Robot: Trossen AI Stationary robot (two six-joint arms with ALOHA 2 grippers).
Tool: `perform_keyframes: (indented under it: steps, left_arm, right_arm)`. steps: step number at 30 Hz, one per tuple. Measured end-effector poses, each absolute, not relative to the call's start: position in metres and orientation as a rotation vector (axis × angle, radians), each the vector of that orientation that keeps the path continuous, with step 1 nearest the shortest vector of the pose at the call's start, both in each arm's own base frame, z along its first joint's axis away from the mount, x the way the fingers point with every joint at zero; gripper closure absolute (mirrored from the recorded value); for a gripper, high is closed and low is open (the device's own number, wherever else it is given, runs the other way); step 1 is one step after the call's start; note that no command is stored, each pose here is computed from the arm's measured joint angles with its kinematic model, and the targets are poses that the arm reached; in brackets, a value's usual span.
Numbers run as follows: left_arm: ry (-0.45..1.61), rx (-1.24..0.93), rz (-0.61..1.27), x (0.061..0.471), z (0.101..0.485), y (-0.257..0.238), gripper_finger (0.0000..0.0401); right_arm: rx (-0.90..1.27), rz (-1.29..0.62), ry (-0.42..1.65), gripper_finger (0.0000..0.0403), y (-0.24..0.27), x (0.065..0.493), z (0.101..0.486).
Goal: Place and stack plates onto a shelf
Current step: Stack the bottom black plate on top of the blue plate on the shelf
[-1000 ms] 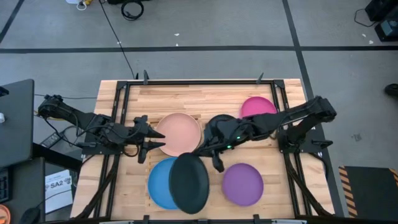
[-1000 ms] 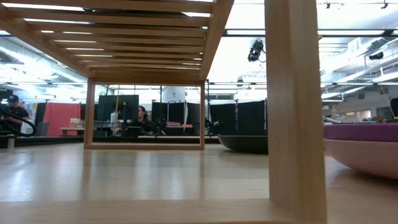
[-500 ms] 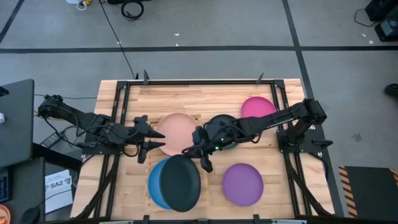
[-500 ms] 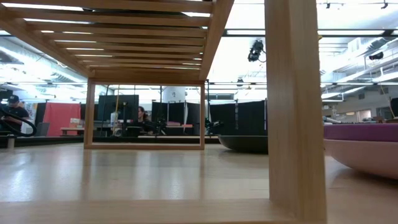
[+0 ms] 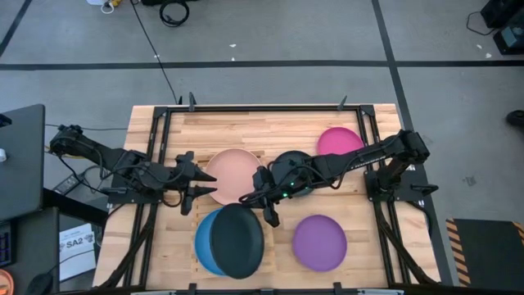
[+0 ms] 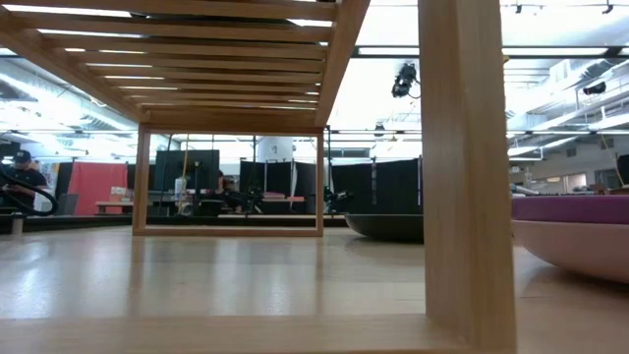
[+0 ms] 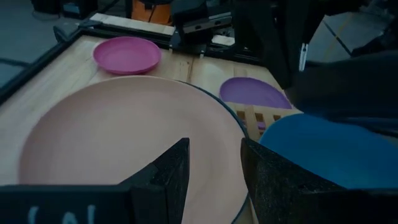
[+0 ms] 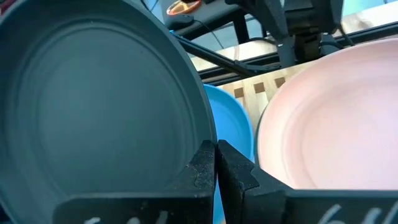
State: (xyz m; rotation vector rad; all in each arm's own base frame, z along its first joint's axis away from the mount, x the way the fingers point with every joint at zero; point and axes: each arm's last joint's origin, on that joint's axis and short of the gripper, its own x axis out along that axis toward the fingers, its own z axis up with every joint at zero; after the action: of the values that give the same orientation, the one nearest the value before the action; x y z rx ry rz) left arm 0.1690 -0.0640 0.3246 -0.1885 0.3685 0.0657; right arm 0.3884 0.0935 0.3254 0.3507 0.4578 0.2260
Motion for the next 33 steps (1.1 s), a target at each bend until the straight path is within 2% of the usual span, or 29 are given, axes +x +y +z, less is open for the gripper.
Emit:
perform_keyframes:
  steps: [13,21,33]
  left_arm:
    - [0.306,-0.183,0.123,0.136,0.337,-0.047,0.025]
    - [0.285,-0.194,0.119,0.131,0.34,-0.045,0.025]
    - [0.292,-0.191,0.12,0.132,0.339,-0.045,0.025]
  right_arm:
    - [0.344,0.189,0.452,0.0392,0.092,0.389,0.325]
    - [0.343,0.188,0.455,0.0392,0.092,0.388,0.325]
    - [0.342,0.186,0.465,0.0359,0.092,0.388,0.324]
